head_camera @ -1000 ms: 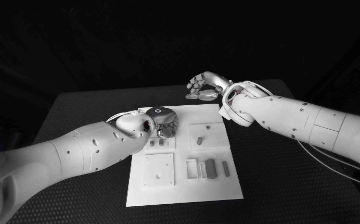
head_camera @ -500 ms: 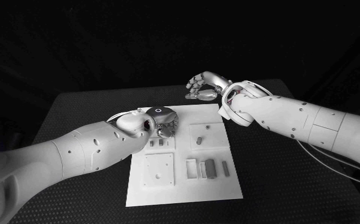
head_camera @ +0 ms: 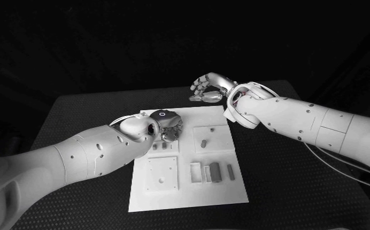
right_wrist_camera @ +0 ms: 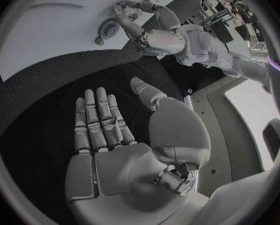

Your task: Assemble the parts on the task board

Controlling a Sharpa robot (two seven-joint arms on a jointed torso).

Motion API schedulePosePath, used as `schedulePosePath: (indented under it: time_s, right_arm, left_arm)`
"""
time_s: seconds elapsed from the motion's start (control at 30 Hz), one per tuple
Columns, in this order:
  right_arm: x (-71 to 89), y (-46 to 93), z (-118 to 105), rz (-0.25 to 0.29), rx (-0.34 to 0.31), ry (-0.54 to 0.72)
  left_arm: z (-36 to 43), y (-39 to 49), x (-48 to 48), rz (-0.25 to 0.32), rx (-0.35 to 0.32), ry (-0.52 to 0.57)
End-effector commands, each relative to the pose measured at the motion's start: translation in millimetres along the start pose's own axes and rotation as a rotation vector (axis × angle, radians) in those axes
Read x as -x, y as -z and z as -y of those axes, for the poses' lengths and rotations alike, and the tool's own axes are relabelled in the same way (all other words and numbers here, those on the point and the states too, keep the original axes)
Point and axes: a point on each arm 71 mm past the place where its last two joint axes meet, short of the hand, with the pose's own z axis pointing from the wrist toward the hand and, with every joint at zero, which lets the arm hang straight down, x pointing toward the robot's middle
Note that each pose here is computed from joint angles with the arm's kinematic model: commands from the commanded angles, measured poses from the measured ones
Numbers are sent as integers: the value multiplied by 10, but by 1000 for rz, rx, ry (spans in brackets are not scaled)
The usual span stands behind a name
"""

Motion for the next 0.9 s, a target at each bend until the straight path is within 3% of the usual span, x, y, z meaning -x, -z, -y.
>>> schedulePosePath:
  time_s: [0.03,0.9]
  right_arm:
    - [-4,-1,-9,-7,7,-1]
    - [-11,-12,-20,-9,9,-2]
  left_arm:
    - [-1,-6,-17,-3,3,-8]
    - [-92,-31,-110,15,20,-7]
